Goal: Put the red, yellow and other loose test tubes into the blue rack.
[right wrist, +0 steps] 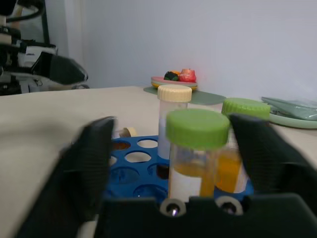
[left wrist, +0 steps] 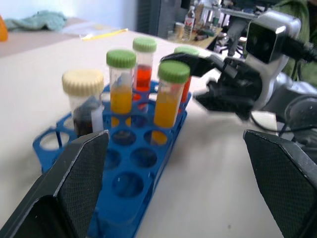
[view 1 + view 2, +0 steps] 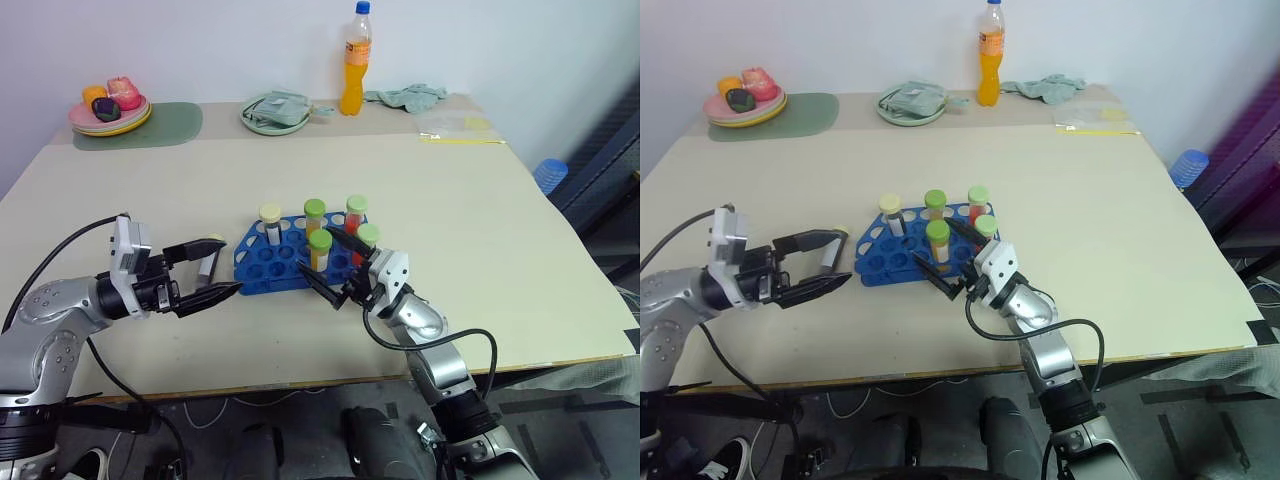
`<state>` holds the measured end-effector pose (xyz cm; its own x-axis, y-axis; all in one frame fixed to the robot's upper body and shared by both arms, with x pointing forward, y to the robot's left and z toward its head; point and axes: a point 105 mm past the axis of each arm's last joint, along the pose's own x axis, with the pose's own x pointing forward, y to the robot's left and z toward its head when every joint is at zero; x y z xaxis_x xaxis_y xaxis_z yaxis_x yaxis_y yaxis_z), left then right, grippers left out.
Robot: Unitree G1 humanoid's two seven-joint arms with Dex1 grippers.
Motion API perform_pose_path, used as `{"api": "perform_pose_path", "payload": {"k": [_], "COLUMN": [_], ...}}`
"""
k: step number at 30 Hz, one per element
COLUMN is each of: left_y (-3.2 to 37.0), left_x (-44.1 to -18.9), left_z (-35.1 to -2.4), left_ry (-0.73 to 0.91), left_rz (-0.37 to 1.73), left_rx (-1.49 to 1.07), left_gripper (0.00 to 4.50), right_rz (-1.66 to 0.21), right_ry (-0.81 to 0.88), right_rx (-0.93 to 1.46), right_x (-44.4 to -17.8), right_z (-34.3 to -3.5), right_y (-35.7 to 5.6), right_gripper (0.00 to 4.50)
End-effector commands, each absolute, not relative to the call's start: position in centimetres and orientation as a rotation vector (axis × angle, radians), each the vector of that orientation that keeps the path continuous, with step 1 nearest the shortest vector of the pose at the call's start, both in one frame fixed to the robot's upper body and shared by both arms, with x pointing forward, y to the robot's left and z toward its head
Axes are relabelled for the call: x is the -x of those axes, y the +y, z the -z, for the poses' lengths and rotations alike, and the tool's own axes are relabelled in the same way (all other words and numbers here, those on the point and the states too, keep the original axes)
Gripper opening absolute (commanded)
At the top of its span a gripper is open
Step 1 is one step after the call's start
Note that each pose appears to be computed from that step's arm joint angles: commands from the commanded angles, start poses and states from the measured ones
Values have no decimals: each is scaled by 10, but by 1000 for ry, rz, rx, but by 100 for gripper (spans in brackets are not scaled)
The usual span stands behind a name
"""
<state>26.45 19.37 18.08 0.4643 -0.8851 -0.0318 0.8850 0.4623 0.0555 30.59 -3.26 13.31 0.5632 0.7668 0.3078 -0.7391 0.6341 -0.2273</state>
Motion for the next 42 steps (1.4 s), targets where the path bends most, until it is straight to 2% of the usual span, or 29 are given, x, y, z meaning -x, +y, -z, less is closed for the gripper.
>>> {"api": "perform_pose_path", "payload": {"k": [1, 7, 12, 19, 23, 27, 30, 36, 39, 42], "left_y": [185, 186, 202, 244, 246, 259, 260, 266, 266, 262], "left_x": [-263, -264, -274, -323, -331, -330, -335, -342, -347, -349], "left_z": [-194, -198, -192, -229, -241, -226, -225, -214, -213, -199], "left_ry": [-39, -36, 21, 70, 117, 269, 346, 586, 655, 792], "left_rz": [1101, 1075, 967, 576, 497, 415, 413, 373, 383, 405], "left_rx": [-77, -88, -110, -141, -20, -92, 22, 28, 82, 95], "left_gripper": [450, 450, 450, 450, 450, 450, 450, 450, 450, 450], "right_rz": [-850, -843, -894, -1256, -1268, -1250, -1239, -1227, -1217, -1200], "right_ry": [-518, -562, -521, -219, -218, -239, -266, -284, -291, -306], "right_rx": [139, 188, 224, 165, 197, 194, 198, 207, 208, 217], "right_x": [-303, -288, -271, -232, -238, -247, -251, -255, -258, -261], "right_z": [-164, -190, -206, -226, -237, -236, -234, -228, -228, -229], "right_y": [-41, -62, -81, -107, -111, -107, -102, -97, -96, -96], "right_gripper": [444, 444, 444, 444, 444, 444, 444, 444, 444, 444]}}
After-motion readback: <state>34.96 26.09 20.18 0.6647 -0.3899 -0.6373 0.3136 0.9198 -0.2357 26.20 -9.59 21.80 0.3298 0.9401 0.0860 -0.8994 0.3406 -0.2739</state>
